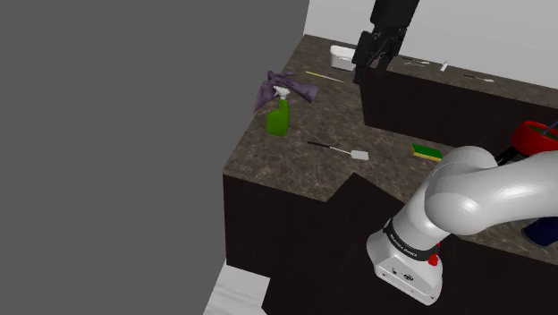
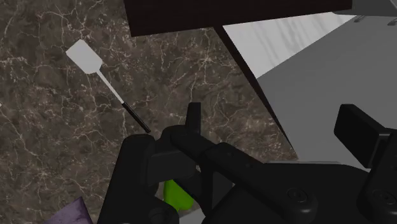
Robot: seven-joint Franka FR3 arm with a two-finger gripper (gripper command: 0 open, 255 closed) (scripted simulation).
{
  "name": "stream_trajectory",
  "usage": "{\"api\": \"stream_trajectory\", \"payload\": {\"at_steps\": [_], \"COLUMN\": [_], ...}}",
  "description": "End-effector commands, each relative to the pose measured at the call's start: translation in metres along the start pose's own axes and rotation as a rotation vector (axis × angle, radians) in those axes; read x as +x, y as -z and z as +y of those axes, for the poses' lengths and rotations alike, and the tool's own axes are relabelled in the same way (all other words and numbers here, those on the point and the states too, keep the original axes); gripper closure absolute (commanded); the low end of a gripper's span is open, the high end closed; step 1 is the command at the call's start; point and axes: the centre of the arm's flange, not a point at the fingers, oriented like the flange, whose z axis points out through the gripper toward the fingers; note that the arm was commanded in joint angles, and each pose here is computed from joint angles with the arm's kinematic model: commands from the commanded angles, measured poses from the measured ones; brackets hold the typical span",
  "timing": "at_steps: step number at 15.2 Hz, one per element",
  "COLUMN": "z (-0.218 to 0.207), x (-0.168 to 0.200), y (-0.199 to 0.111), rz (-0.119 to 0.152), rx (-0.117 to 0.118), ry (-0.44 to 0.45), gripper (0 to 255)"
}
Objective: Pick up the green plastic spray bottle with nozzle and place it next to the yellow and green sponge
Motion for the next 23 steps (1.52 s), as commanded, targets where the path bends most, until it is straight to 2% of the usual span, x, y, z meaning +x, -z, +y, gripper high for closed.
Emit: {"api": "stream_trajectory", "payload": {"at_steps": [1, 12, 23], "z": [0.0, 0.066, 0.115], "x": [0.0, 0.108, 0.226], "y": [0.0, -0.067, -0.132], "rz": [0.0, 0.037, 0.073], "rx": [0.0, 0.033, 0.066], "ry": [0.0, 0.136, 0.271], "gripper": [0, 0, 0]}}
